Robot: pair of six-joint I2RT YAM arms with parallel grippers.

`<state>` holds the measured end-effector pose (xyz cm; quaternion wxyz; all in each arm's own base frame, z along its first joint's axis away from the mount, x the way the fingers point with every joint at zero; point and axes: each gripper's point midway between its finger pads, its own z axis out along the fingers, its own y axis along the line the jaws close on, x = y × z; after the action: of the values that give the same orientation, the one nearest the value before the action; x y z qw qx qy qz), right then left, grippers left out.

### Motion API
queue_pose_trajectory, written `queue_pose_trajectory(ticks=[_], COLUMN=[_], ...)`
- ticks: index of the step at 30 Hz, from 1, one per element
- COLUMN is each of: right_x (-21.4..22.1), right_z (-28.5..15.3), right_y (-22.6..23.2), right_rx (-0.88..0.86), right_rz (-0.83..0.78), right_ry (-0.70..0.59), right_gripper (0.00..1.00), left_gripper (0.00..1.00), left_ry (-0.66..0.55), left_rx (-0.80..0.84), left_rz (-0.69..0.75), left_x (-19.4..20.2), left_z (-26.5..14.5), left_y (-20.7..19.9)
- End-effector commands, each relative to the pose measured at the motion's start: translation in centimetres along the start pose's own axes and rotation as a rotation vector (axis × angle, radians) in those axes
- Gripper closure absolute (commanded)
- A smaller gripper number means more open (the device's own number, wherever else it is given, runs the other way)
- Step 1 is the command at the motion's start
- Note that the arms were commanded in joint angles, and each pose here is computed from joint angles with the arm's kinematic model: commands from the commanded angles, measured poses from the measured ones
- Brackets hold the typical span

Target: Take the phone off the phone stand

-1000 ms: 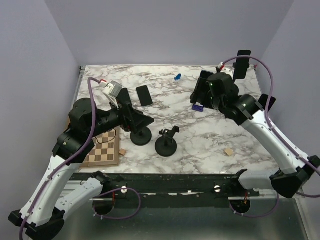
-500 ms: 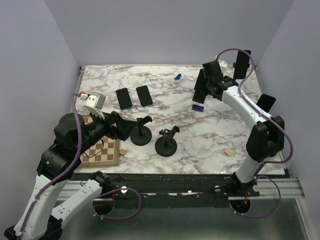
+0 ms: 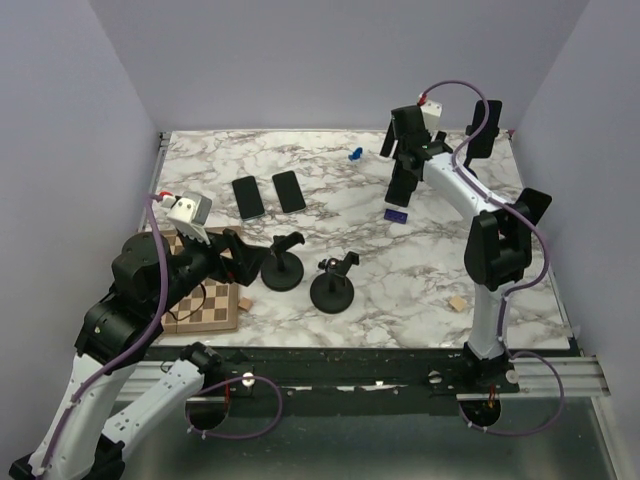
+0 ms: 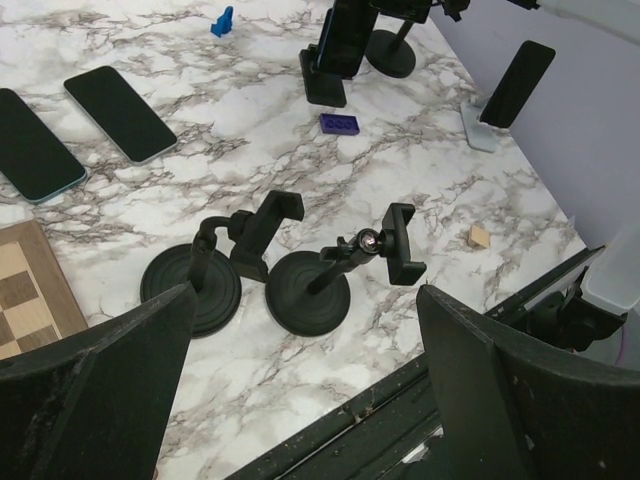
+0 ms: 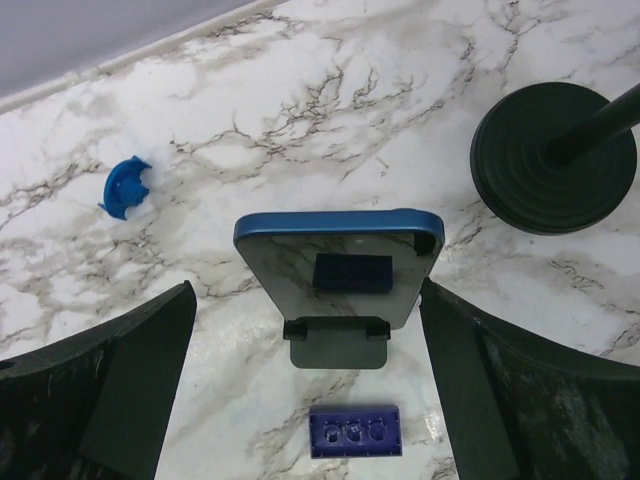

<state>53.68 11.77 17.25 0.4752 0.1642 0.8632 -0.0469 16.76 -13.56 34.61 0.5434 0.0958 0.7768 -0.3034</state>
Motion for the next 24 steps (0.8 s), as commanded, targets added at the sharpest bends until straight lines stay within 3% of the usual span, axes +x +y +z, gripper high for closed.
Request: queue_pose_trajectory(ticks=[1, 12, 19, 24], right_x=[-1.4, -1.6, -1.3, -0.8], right_z=[1.7, 2.6, 2.0, 2.1], right_y=[-0.9, -2.3, -1.8, -1.3], right_rx=[0.096, 0.144, 0.058, -0.095], right_rz=[0.061, 0.037, -0.058, -0.114], right_ry=[-0.067, -0.078, -0.061, -0.034], right_gripper=[0.01, 0.02, 0.01, 0.02], left_gripper=[0.01, 0.02, 0.02, 0.01], left_ry=[-0.002, -0.001, 0.006, 0.01], left_rx=[-0.005, 0.004, 0.025, 0.043], left_rz=[0.005, 0.016, 0.005, -0.004], left_x=[0.2, -0.1, 0.1, 0.2], left_z=[0.1, 0.3, 0.6, 0.9], left_y=[0.2, 0.0, -0.3, -0.6])
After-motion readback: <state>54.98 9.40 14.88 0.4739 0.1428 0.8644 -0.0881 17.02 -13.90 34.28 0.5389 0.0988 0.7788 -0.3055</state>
